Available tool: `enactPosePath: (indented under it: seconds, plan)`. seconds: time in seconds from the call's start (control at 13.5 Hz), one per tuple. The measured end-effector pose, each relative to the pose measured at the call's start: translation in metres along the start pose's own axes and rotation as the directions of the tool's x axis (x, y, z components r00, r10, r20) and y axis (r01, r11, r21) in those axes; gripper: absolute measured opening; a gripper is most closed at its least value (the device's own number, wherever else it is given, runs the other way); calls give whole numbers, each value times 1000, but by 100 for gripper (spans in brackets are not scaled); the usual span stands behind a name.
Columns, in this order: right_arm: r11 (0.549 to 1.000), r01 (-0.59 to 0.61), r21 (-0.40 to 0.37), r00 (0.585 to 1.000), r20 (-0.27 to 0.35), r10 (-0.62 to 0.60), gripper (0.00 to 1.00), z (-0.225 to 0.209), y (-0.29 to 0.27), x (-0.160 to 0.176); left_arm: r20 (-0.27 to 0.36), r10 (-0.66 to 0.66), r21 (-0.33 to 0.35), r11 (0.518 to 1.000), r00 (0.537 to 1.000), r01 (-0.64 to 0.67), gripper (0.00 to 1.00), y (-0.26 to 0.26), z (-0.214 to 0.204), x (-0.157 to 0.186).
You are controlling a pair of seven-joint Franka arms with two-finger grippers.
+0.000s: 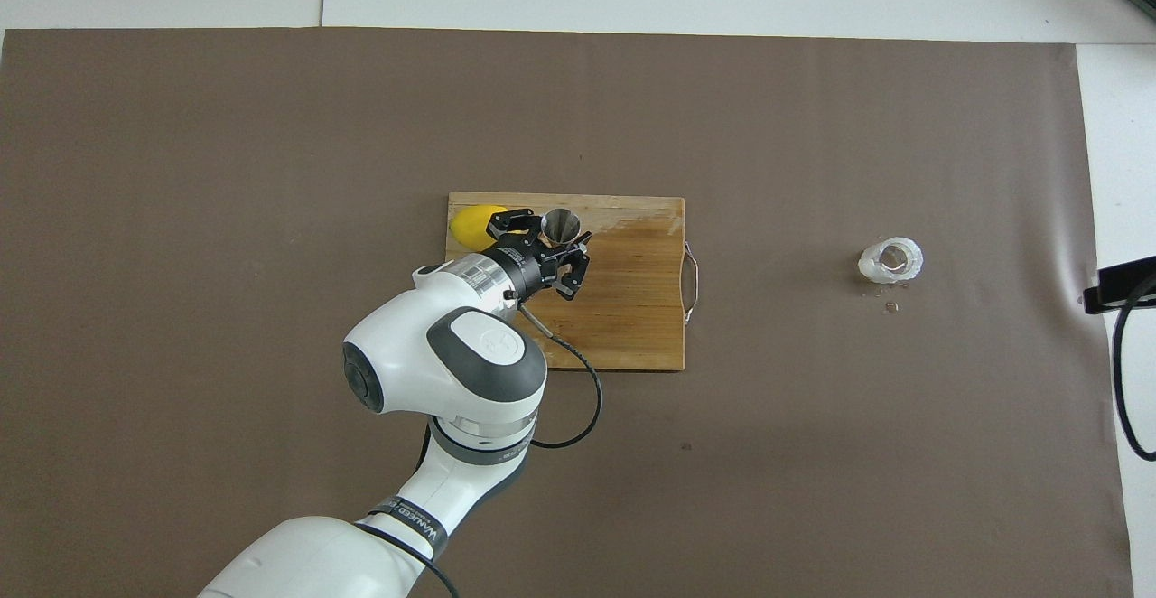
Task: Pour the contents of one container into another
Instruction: 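Lower the metal cup onto the board beside the lemon and open the left gripper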
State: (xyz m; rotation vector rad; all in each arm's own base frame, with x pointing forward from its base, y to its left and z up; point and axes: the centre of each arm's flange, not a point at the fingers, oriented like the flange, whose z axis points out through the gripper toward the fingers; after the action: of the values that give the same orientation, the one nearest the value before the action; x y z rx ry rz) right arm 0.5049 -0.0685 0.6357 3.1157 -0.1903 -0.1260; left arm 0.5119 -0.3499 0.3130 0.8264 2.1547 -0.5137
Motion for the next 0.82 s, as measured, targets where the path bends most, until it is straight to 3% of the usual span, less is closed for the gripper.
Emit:
enactPosePath:
  seconds: [0.82]
  plan:
    - [1000, -2, 0, 1000, 1, 2, 100, 0, 1, 0, 40, 4, -25, 1000, 999, -3, 61, -3, -24, -22]
